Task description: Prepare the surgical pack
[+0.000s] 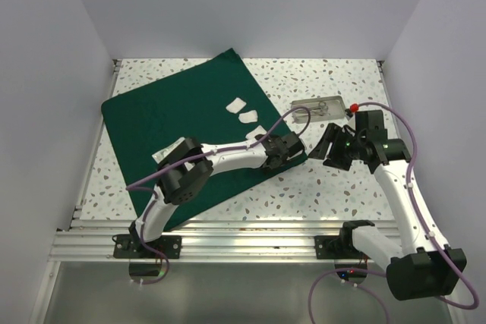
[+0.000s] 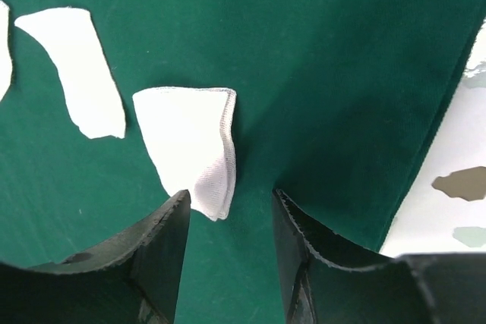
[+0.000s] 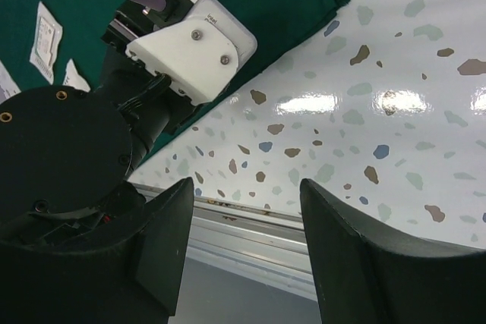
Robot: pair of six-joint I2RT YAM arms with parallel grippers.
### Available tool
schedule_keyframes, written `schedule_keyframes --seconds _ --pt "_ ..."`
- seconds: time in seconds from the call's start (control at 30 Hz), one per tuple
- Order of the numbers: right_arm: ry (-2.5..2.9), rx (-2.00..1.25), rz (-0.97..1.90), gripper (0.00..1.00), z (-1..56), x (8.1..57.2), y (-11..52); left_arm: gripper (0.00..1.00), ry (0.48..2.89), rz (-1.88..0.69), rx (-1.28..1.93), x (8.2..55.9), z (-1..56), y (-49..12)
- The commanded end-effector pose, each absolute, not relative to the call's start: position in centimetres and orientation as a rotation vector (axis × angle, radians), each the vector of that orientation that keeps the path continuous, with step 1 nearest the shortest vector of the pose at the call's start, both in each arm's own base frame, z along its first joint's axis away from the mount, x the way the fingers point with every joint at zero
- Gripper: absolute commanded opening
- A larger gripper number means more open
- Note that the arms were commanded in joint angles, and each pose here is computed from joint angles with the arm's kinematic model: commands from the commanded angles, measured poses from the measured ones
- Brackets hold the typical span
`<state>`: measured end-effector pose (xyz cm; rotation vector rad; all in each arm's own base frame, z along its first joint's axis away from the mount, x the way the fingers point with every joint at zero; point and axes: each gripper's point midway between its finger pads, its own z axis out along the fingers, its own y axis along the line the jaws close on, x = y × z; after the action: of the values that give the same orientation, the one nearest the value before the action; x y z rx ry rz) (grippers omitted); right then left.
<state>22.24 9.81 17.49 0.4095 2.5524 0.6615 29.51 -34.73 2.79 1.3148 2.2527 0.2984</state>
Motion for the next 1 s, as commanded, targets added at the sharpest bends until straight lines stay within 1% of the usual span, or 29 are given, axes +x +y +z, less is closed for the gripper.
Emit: schedule_keyframes --seconds 0.0,0.33,0.43,0.53,0.63,0.73,0.77,0.9,0.97 --pt "2.524 0.398 0.712 0.62 18.1 22.5 10.3 0.49 2.203 0.289 1.318 30.5 3.0 -36.0" --pt "2.534 0.386 0.725 0.62 18.2 22.6 10.5 0.38 2.187 0.314 1.309 31.1 3.0 -36.1" --pt "2.537 0.383 0.730 0.62 18.3 22.5 10.6 0.32 2.187 0.300 1.303 31.2 3.1 -36.2" --pt "2.540 0.376 0.727 0.62 18.4 22.5 10.5 0.28 2.194 0.298 1.295 31.4 3.0 -36.1" --pt "2.543 0.374 0.724 0.62 18.4 22.5 10.5 0.20 2.211 0.297 1.276 31.8 3.0 -35.7" --pt "2.545 0.371 0.723 0.62 18.4 22.5 10.5 0.16 2.219 0.301 1.254 32.4 3.2 -35.2" --pt "2.546 0.373 0.725 0.62 18.4 22.5 10.5 0.09 2.215 0.310 1.239 32.7 3.6 -35.0" --pt "2.551 0.371 0.730 0.62 18.3 22.5 10.6 0.01 2.192 0.296 1.200 33.4 5.0 -35.3" --pt "2.551 0.370 0.732 0.62 18.3 22.6 10.6 0.00 2.194 0.283 1.186 33.5 5.8 -35.6"
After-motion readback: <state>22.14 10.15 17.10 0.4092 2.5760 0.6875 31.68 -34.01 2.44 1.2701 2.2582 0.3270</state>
